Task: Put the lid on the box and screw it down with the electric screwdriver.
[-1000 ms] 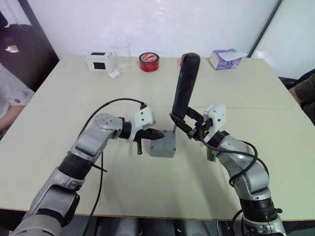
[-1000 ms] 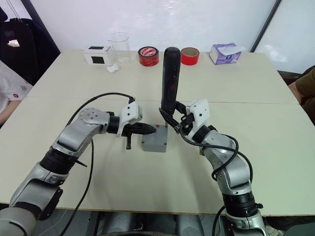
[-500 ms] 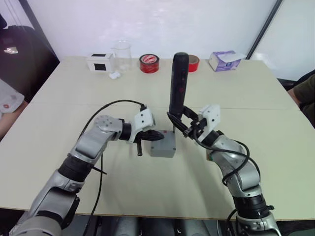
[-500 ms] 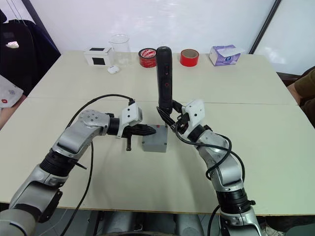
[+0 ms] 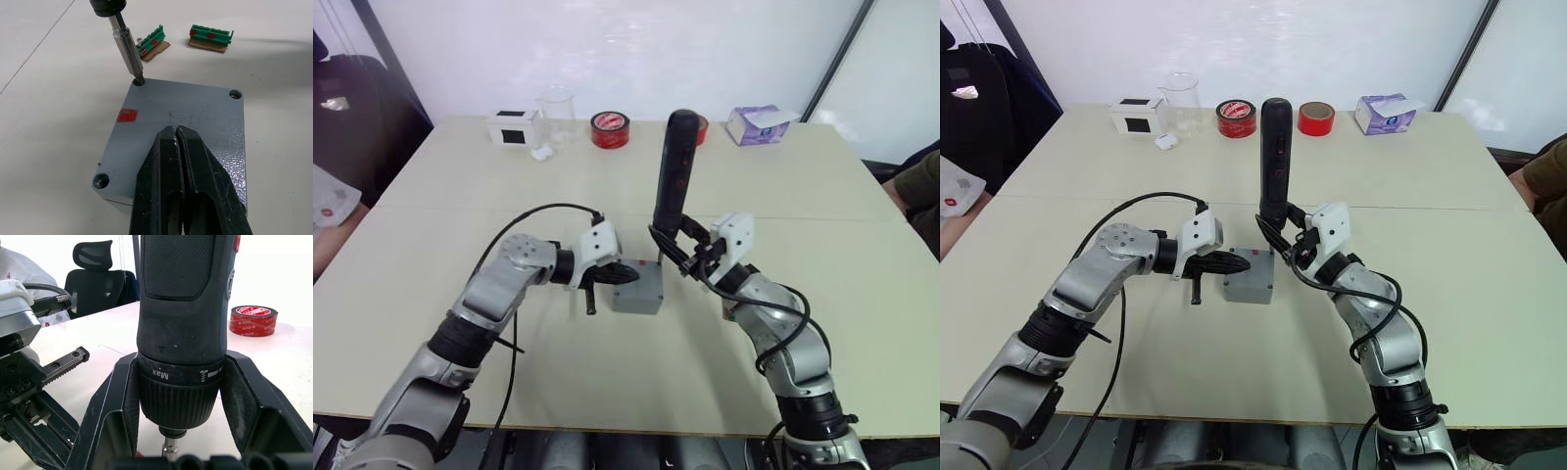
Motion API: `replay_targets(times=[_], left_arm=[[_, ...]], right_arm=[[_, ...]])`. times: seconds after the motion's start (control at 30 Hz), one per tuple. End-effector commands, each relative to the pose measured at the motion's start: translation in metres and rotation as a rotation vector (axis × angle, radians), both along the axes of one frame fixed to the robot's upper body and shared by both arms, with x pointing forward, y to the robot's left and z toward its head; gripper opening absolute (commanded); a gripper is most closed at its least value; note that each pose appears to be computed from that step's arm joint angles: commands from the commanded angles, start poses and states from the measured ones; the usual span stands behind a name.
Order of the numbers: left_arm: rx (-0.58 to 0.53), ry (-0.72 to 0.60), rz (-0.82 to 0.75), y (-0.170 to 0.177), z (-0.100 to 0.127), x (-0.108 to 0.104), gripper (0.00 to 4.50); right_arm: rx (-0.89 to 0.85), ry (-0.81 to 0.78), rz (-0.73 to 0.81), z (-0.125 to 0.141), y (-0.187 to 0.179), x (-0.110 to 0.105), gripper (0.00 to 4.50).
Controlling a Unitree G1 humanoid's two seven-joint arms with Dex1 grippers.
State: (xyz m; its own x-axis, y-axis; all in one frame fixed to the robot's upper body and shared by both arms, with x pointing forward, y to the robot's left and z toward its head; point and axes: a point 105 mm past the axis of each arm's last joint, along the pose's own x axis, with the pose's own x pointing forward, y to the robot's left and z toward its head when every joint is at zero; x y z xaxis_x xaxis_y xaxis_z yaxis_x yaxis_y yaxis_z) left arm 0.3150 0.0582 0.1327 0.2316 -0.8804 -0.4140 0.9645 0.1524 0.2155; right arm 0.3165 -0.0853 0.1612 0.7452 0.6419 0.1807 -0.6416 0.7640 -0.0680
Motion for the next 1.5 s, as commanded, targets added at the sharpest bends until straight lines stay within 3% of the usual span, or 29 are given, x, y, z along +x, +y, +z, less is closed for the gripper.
replay_targets(times=[0.03, 0.83, 1.2, 1.5], left_arm=[[0.032, 0.004, -0.003, 0.004, -0.006, -0.003, 0.00], [0.070, 0.028, 0.004, 0.012, -0.016, -0.012, 0.00], [0.071, 0.030, 0.004, 0.013, -0.015, -0.013, 0.00], [0.082, 0.028, 0.003, 0.016, -0.016, -0.011, 0.00]], right_arm=[[-0.049, 0.136, -0.013, -0.039, 0.001, 0.000, 1.77], [-0.005, 0.222, -0.091, -0.055, 0.003, 0.012, 1.77], [0.033, 0.114, -0.031, -0.040, 0.004, -0.002, 1.77], [-0.016, 0.144, 0.000, -0.056, 0.008, -0.009, 1.77]])
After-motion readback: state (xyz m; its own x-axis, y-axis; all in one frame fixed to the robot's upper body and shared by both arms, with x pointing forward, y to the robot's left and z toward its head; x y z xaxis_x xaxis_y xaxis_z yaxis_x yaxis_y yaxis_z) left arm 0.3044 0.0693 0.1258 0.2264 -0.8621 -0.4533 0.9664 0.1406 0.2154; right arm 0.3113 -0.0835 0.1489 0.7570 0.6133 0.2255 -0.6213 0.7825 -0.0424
